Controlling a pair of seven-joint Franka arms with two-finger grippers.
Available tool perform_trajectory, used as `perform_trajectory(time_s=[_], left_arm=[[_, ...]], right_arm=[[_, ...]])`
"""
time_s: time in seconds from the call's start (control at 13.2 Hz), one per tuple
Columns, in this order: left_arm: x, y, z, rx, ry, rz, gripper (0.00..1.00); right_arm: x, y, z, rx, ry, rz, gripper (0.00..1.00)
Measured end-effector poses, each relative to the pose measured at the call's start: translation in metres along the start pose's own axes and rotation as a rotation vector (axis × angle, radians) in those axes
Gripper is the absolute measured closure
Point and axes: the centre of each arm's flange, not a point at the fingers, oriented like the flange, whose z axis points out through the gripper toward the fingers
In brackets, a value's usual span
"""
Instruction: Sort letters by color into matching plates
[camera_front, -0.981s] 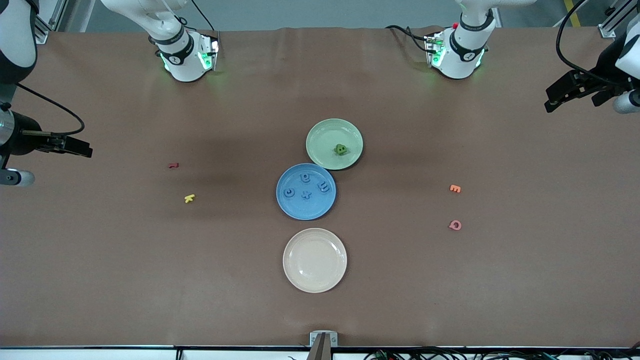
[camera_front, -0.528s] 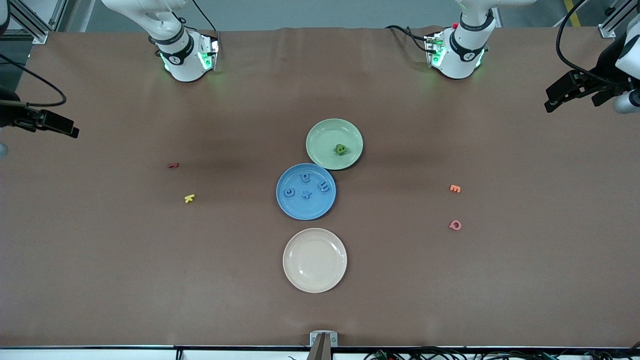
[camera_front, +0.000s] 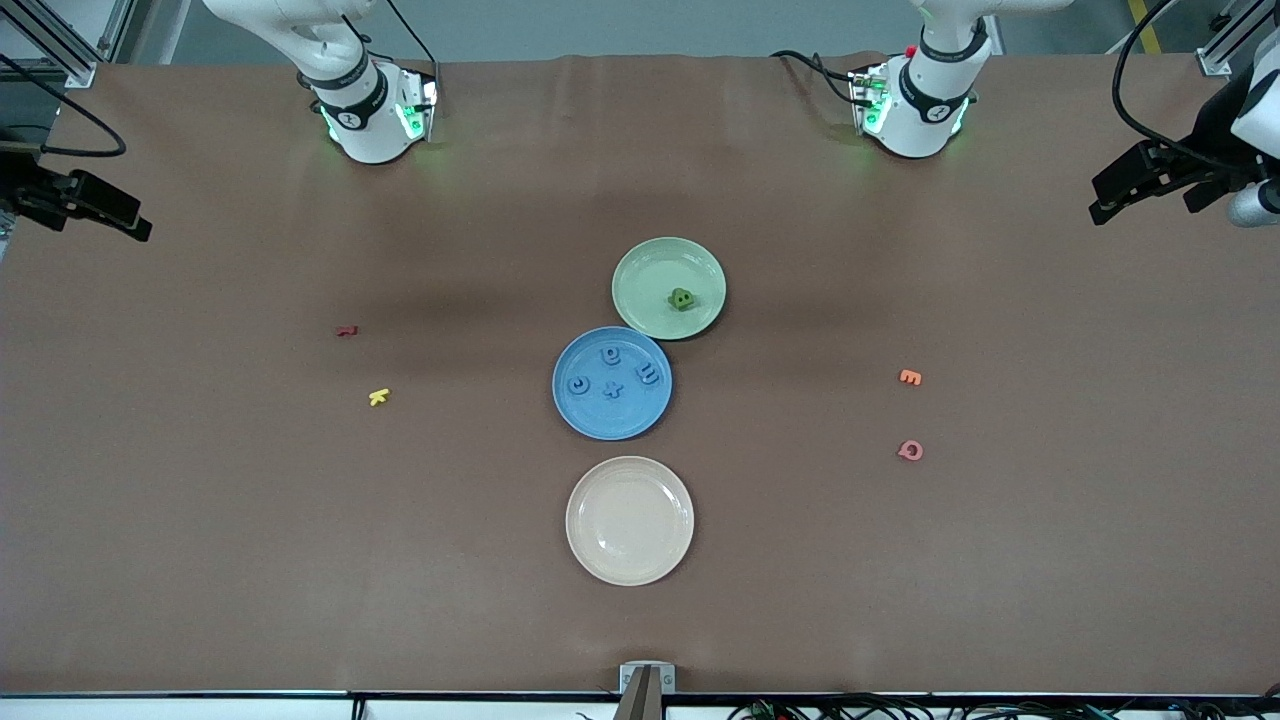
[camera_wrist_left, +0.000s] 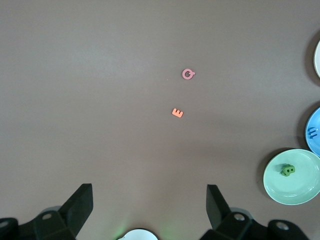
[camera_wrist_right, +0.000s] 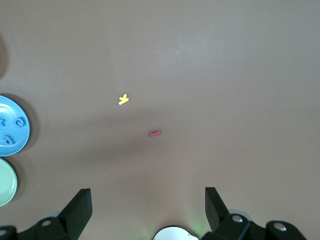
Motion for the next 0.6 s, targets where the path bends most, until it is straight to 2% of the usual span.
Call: perform_trajectory(time_s=[0.23,0.6], left_arm=[[-0.0001,-0.0001,0.0001,0.0,-0.001,0.037,0.0],[0.0,-0.0005,0.0003,0.0,-0.002,0.054,0.0]], right_arm=[[-0.0099,0.0019,-0.0123,0.004,0.025,0.001,0.0],[-0.0096,0.002,-0.0105,0.006,0.036,0.001,0.0]])
